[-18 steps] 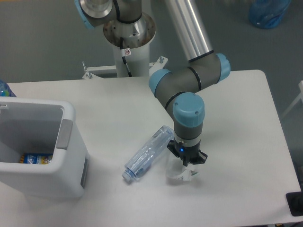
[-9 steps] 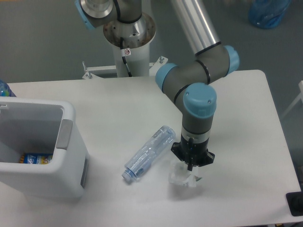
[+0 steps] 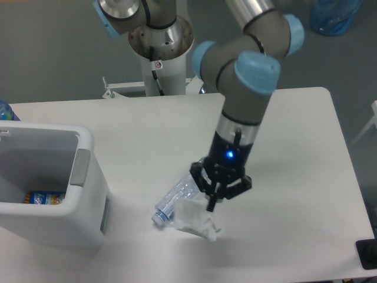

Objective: Place the trash in the trash can
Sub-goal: 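Lift the cup and carry it over the white trash bin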

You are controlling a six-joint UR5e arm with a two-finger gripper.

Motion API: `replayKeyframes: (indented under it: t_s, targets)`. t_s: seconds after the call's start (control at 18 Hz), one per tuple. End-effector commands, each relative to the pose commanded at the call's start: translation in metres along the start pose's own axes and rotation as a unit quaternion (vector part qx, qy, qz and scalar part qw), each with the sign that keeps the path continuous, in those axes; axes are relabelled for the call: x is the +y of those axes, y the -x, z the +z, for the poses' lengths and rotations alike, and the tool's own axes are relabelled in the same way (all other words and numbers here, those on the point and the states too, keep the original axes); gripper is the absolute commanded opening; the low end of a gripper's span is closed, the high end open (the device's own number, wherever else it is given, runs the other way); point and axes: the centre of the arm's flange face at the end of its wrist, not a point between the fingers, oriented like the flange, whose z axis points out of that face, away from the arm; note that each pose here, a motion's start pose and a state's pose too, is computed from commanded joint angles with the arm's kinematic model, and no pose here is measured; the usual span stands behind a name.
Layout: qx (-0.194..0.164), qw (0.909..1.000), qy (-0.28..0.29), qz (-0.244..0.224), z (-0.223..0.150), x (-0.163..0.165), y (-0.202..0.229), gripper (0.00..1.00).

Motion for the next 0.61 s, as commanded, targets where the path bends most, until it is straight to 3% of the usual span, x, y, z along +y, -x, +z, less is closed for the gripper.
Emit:
replayKeyframes:
  t_s: [0.44,0.61]
  targets:
    - [0.061,0.997,-0.027,0.04,-0.009,-0.032,-0.106,0.0]
    - [0.095,0.9931,-0.015,0.066,0.01,-0.031,-0.162,0.0]
